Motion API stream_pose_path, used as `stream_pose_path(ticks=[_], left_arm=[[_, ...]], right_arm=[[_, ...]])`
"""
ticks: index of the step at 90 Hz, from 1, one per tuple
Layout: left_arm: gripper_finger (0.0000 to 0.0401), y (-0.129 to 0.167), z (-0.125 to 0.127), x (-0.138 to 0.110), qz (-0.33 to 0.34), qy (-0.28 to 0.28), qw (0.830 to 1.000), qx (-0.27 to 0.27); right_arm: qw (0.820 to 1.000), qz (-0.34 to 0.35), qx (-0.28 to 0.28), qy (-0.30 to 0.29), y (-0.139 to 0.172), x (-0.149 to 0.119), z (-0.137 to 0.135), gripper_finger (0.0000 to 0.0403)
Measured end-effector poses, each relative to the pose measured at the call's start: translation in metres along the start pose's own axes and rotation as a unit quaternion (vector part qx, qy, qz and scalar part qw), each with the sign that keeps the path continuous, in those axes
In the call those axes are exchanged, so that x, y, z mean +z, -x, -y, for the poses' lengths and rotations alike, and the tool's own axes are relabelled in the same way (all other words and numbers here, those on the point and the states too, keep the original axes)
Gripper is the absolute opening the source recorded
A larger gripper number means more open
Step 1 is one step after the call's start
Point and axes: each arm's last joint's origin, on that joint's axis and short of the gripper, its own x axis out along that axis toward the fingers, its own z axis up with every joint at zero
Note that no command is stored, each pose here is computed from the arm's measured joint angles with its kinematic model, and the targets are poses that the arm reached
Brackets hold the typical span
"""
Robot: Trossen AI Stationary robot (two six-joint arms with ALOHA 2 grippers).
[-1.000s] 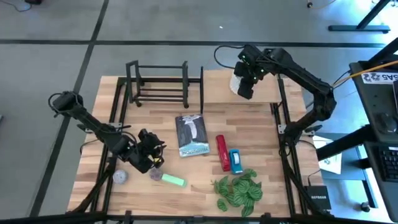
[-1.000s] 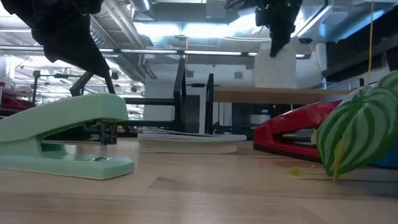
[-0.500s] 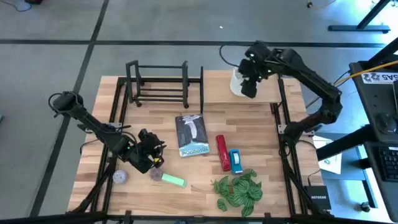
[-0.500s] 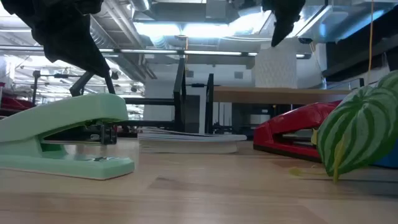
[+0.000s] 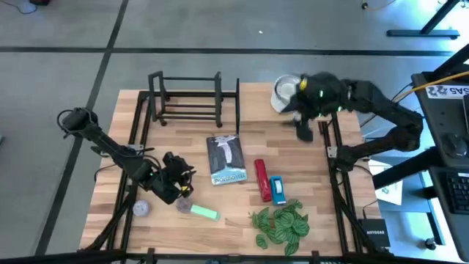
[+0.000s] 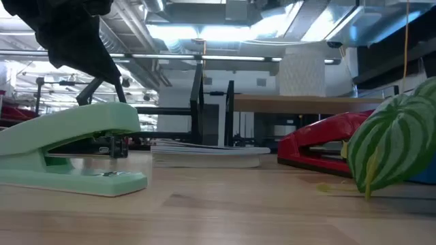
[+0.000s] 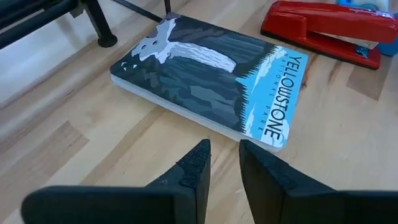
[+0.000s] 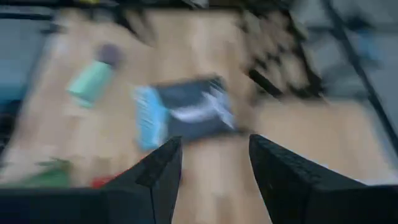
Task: Stock shelves
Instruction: Put the green stapler on the shelf
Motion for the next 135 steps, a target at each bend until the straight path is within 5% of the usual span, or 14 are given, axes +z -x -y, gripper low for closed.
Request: stream_pose_path(ticks=[15,36,68,91,135], left_arm=[[0.0067,0.0,0.0,0.0,0.0,0.003,1.0,0.0],[0.0067,0.0,0.0,0.0,0.0,0.002,1.0,-0.001],[0.0067,0.0,0.0,0.0,0.0,-0.001,1.0,0.0],[0.0067,0.0,-0.001,0.0,-0.002,-0.011,1.0,0.002],[0.0067,0.0,0.0,0.0,-0.005,-0.033,0.999,-0.001]], right_arm=[[0.994,0.04,0.104,0.014,-0.064,-0.018,-0.049,0.0172],[0.961,0.158,0.22,0.048,-0.156,-0.047,-0.114,0.0172],[0.977,0.15,0.142,0.045,-0.269,-0.037,-0.162,0.0227],[0.993,0.022,0.103,0.05,-0.329,-0.035,-0.175,0.0291],[0.996,-0.045,0.042,-0.058,-0.373,-0.061,-0.188,0.0258]])
